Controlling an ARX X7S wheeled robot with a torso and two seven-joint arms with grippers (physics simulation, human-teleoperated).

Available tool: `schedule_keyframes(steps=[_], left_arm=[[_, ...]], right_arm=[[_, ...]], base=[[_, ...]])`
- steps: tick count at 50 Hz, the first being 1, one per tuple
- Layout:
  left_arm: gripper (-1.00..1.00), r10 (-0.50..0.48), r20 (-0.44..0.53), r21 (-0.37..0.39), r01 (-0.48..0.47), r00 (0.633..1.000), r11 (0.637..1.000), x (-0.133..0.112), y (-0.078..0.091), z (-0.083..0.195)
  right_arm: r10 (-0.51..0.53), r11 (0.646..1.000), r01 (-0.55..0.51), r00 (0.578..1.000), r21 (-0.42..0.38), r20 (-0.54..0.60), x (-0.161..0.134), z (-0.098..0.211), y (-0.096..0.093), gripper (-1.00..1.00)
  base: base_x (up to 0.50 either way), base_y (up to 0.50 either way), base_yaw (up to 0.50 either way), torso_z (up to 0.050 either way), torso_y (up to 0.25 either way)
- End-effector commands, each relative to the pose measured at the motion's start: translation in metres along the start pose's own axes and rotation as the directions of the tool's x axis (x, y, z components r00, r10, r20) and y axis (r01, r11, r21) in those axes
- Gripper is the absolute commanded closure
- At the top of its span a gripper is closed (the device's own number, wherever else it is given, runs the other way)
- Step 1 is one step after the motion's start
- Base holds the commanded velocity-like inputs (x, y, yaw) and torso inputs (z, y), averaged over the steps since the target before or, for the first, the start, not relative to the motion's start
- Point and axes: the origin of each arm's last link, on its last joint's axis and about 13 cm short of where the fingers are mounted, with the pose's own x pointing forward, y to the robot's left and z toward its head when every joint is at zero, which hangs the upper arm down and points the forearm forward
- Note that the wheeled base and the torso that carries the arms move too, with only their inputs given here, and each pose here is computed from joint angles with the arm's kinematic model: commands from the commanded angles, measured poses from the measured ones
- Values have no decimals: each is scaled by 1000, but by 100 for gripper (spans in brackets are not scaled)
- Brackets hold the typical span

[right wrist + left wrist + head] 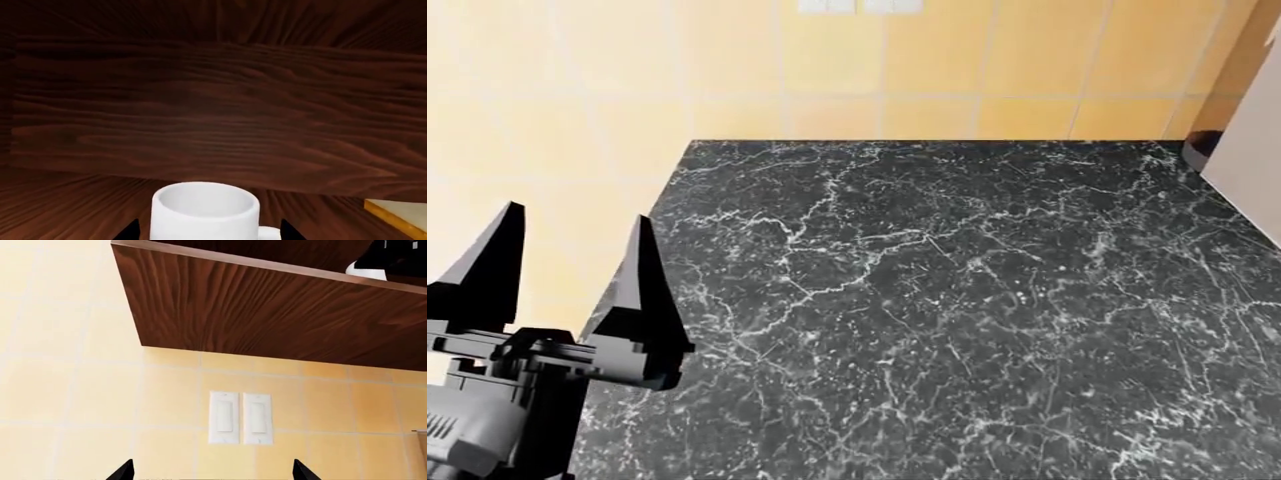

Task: Pick the mug from the cabinet, place it under the coffee machine dispenser, and press the start button.

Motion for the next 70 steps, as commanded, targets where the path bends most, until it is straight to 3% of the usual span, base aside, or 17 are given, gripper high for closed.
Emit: schedule_keyframes(steps=[1, 10, 14, 15, 20, 25, 33, 34, 48, 54, 58, 62, 70], left_arm=[[-100, 27, -11, -6, -27, 1000, 1000, 1, 1, 0], [-100, 68, -3, 73, -67, 998, 995, 5, 2, -5], [-100, 33, 33, 52, -35, 999, 998, 4, 1, -2], [-100, 30, 40, 87, -33, 999, 996, 3, 1, -3], [-100, 11, 48, 118, -16, 999, 993, 1, -1, -3], [-100, 1, 0, 40, -1, 1000, 999, 0, -2, -2], [-100, -32, -13, 43, 32, 999, 999, -2, -4, -5], [-100, -31, -13, 43, 32, 999, 999, -2, -4, -5], [-100, -15, -18, 54, 16, 1000, 998, -1, -4, -7], [-100, 43, 46, 47, -45, 998, 998, 2, 0, -4], [-100, 33, 70, 48, -37, 997, 998, 2, 1, -2], [-100, 23, 72, 14, -24, 997, 1000, 2, 0, -1], [-100, 11, 61, 22, -13, 998, 1000, 0, 0, -2]], right_arm=[[4, 1000, -3, 1000, 13, -18, -1, 0, 0, -100], [7, 1000, -6, 999, 18, -32, -2, -1, 0, -100], [15, 1000, -14, 999, 24, -41, -2, -1, 1, -100], [15, 1000, -14, 999, 24, -43, -2, -1, 1, -100], [11, 1000, -10, 999, 26, -47, -2, -1, 1, -100], [9, 999, -8, 999, 31, -51, -3, -1, 1, -100], [10, 999, -8, 999, 44, -49, -3, -1, 1, -100], [7, 999, -5, 999, 47, -41, -2, -1, 1, 100], [-3, 1000, 3, 999, -12, 36, 1, 1, 0, 100], [-5, 999, 7, 998, -34, 58, 2, 1, -1, 100], [-11, 999, 13, 997, -37, 73, 3, 2, -1, 100], [-13, 999, 18, 995, -43, 96, 4, 2, -1, 100], [-25, 998, 34, 987, -53, 160, 6, 3, -2, 100]], base=[[0, 0, 0, 0, 0], [0, 0, 0, 0, 0], [0, 0, 0, 0, 0], [0, 0, 0, 0, 0], [0, 0, 0, 0, -226], [0, 0, 0, 0, -71], [0, 0, 0, 0, 0], [0, 0, 0, 0, 0], [1, 0, 0, 0, 0], [0, 0, 0, 0, 0], [0, 0, 0, 0, 0], [0, 0, 0, -16, 250], [0, 0, 0, -17, 250]])
